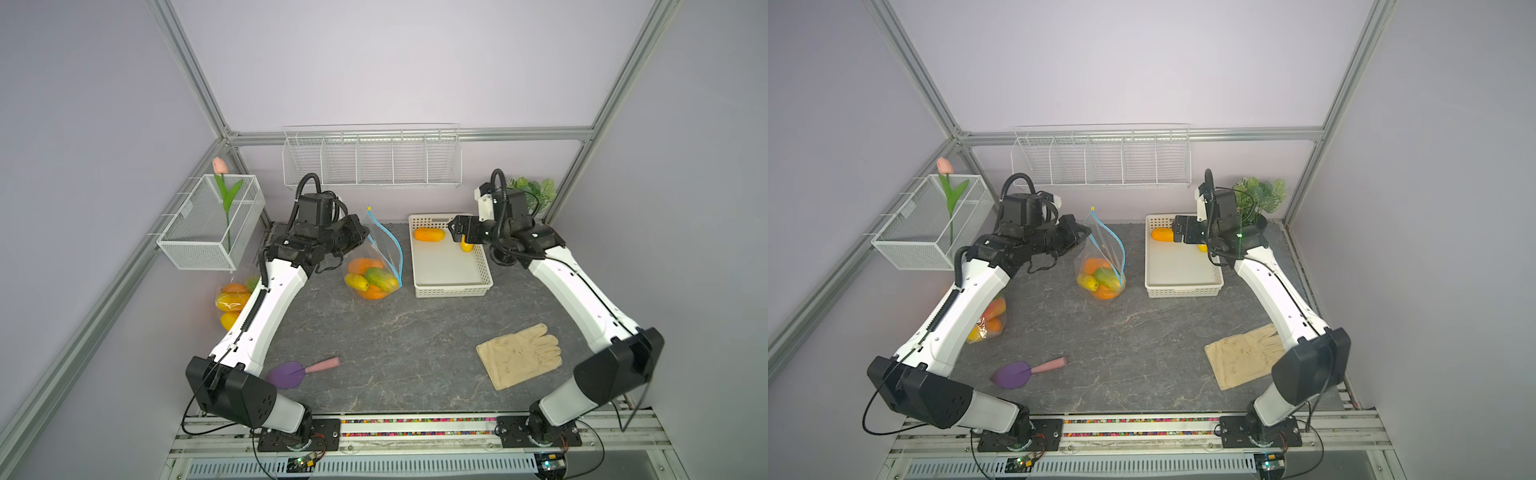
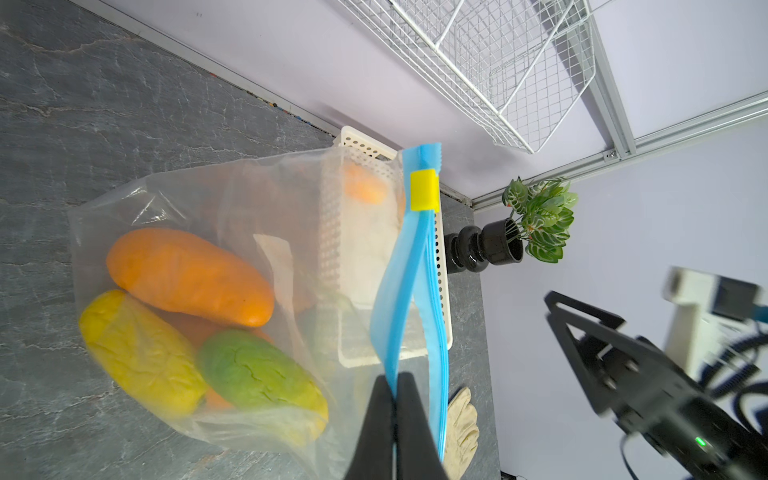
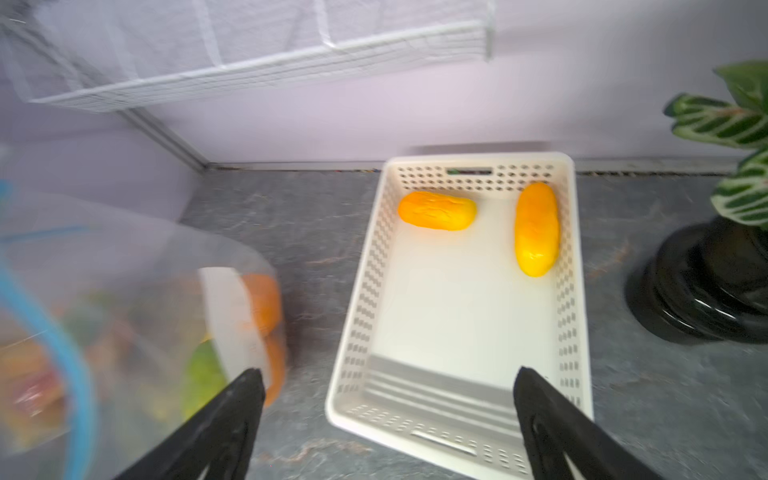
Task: Place the mango in a zip-top bag and seal the zipper
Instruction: Place the mango in the zipper food storage bag, then pick up the mango from the basket, then place the mango in the zipper food storage bag, then pick up the mango from the basket.
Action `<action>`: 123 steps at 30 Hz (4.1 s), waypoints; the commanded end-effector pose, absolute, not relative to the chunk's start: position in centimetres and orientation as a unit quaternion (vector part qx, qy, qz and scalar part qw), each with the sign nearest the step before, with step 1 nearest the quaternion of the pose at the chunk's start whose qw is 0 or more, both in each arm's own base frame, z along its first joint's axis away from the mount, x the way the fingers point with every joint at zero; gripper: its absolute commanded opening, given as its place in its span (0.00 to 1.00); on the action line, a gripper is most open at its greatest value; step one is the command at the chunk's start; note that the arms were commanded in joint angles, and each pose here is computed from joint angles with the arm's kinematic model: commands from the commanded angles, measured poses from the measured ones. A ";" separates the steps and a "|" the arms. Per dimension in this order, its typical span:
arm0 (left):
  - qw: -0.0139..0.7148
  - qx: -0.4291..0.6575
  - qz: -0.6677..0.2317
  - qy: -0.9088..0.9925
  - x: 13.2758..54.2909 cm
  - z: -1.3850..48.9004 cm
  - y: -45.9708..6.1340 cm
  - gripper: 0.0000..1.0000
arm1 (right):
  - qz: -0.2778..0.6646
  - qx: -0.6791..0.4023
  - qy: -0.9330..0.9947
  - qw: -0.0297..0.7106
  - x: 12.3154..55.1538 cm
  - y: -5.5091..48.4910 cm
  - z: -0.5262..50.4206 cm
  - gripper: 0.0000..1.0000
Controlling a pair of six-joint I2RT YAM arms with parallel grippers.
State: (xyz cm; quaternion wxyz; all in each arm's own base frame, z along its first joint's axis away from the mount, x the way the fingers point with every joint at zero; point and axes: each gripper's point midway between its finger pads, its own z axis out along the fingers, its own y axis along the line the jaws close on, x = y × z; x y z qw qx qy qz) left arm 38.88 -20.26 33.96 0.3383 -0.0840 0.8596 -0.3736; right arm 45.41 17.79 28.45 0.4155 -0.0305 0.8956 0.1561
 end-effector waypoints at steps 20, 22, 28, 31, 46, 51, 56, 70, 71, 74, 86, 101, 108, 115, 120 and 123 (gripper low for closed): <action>0.348 -0.085 -0.373 0.856 40.8 33.8 -19.2 0.00 | -0.068 0.036 0.963 0.256 59.6 10.5 6.7 0.72; 0.344 -0.087 -0.375 0.856 41.0 33.5 -19.1 0.00 | -0.067 0.036 0.963 0.258 60.0 10.6 6.2 0.68; 0.340 -0.091 -0.372 0.859 41.2 33.0 -18.9 0.00 | -0.091 0.035 0.961 0.259 60.6 9.7 5.1 0.59; 0.340 -0.092 -0.371 0.859 41.3 33.0 -18.8 0.00 | -0.080 0.015 0.965 0.248 60.2 10.3 4.9 0.37; 0.338 -0.098 -0.388 0.852 41.3 32.9 -19.6 0.00 | 0.256 -0.097 0.873 0.404 46.6 22.0 25.0 0.19; 0.336 -0.074 -0.397 0.851 41.2 33.5 -21.5 0.00 | 0.358 -0.243 0.777 0.457 37.3 30.5 32.9 0.21; 0.335 -0.068 -0.398 0.852 40.4 33.8 -22.1 0.00 | 0.400 -0.284 0.748 0.447 35.2 34.0 34.3 0.20; 0.340 -0.065 -0.390 0.854 39.4 33.9 -21.4 0.00 | 0.331 -0.311 0.812 0.367 37.3 36.6 26.4 0.49; 0.340 -0.065 -0.390 0.853 39.4 34.0 -21.4 0.00 | 0.315 -0.316 0.817 0.366 37.3 36.4 26.1 0.61; 0.340 -0.067 -0.389 0.853 39.3 34.1 -21.2 0.00 | 0.288 -0.316 0.826 0.367 37.5 35.6 26.3 0.86; 0.340 -0.075 -0.379 0.857 39.5 33.7 -19.3 0.00 | 0.297 -0.027 0.848 0.439 43.2 22.5 24.7 0.94; 0.349 -0.074 -0.381 0.853 39.6 34.4 -18.4 0.00 | 0.324 0.290 0.831 0.348 58.8 19.0 10.9 0.93; 0.349 -0.067 -0.385 0.852 39.7 34.8 -18.7 0.00 | 0.340 0.361 0.801 0.335 63.5 19.6 7.6 0.90; 0.347 -0.065 -0.378 0.856 40.0 34.2 -18.6 0.00 | 0.348 0.380 0.792 0.327 66.3 20.8 5.8 0.99; 0.339 -0.065 -0.376 0.860 40.3 33.5 -18.7 0.00 | 0.358 0.385 0.789 0.317 66.8 21.6 4.5 0.69; 0.338 -0.068 -0.375 0.860 40.5 33.2 -18.6 0.00 | 0.356 0.379 0.794 0.316 66.2 21.8 4.5 0.55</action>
